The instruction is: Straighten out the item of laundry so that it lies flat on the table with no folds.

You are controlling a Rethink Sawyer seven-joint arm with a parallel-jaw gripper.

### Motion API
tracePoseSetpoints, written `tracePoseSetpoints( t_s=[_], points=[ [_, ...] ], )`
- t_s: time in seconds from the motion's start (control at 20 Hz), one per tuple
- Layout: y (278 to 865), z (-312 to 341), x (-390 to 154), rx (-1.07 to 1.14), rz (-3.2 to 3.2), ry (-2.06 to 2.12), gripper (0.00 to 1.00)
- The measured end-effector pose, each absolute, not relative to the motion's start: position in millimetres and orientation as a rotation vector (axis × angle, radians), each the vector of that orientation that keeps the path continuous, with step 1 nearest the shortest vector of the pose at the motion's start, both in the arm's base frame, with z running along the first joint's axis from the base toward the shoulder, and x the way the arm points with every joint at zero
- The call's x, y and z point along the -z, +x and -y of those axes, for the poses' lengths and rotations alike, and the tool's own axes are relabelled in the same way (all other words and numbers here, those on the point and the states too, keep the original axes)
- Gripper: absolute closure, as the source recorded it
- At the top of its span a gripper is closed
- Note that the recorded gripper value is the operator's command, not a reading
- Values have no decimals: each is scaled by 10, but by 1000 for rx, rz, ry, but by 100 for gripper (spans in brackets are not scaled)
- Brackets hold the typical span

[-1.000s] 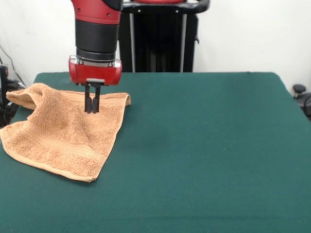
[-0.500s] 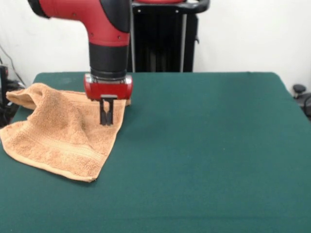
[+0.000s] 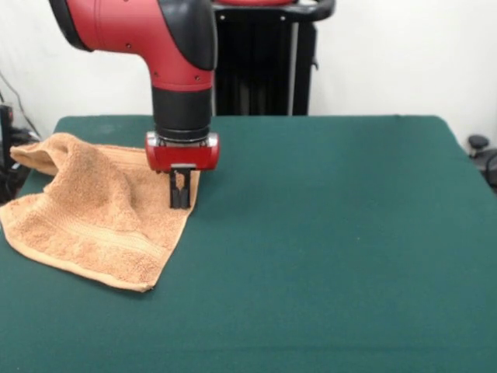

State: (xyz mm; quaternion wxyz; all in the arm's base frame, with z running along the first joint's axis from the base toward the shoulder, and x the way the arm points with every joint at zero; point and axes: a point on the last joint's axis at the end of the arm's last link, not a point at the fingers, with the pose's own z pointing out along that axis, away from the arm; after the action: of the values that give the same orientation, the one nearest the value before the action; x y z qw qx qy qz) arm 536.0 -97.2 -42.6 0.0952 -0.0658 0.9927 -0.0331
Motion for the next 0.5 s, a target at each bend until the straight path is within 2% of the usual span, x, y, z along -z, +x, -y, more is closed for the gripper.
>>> tracePoseSetpoints(
  t_s=[0.5],
  points=[
    [5394,811,429,184,-2934,-88,100]
  ],
)
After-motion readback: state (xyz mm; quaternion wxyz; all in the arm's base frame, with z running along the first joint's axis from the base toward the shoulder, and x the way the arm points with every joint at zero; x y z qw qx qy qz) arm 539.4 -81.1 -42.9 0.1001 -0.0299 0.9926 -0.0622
